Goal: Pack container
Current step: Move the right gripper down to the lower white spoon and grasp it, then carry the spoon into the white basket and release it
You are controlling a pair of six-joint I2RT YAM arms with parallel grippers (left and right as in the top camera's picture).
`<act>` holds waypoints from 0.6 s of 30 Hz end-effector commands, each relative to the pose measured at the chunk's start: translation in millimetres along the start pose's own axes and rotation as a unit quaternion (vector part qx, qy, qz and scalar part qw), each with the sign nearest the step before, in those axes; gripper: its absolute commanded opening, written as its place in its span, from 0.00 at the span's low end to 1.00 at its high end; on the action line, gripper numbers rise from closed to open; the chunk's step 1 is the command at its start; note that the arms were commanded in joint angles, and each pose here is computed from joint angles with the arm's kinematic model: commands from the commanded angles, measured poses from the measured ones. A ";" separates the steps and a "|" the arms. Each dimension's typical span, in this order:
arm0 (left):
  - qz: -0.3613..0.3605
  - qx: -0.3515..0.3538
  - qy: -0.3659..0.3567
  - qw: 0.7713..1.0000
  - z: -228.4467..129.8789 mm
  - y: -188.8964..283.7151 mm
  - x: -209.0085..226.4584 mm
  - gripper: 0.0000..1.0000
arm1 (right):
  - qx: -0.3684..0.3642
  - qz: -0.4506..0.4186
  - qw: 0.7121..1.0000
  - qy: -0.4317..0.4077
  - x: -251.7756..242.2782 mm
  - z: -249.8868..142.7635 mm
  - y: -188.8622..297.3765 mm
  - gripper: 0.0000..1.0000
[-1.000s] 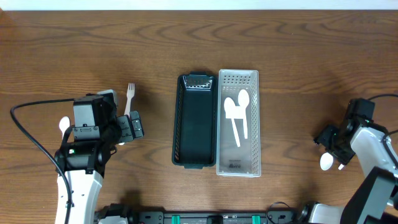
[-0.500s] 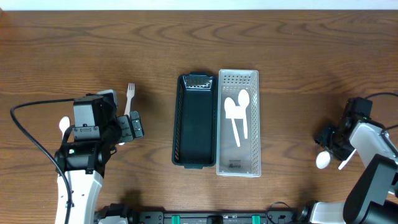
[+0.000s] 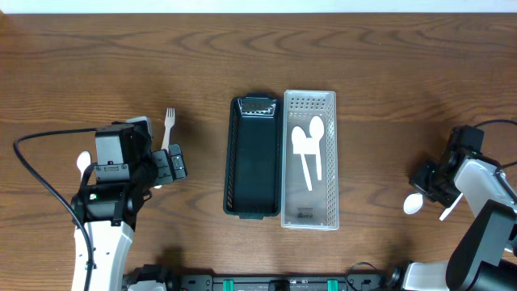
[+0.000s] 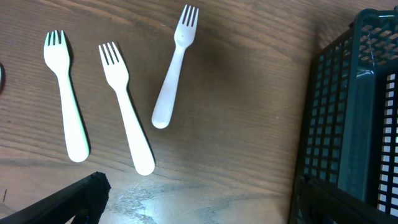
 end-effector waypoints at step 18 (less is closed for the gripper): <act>-0.004 -0.009 0.004 1.000 7.0 4.7 -0.4 0.98 | -0.119 0.250 0.920 0.276 206.2 -66.3 193.4 0.01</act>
Point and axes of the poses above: each gripper's point midway between its finger pads, its own y axis back along the fingers, its own x axis along the line the jaws close on, z = x × y, the point moved 4 cm from there along y, back along the fingers, and after that the axes turned 8 degrees about -y, right-handed, at the moved point
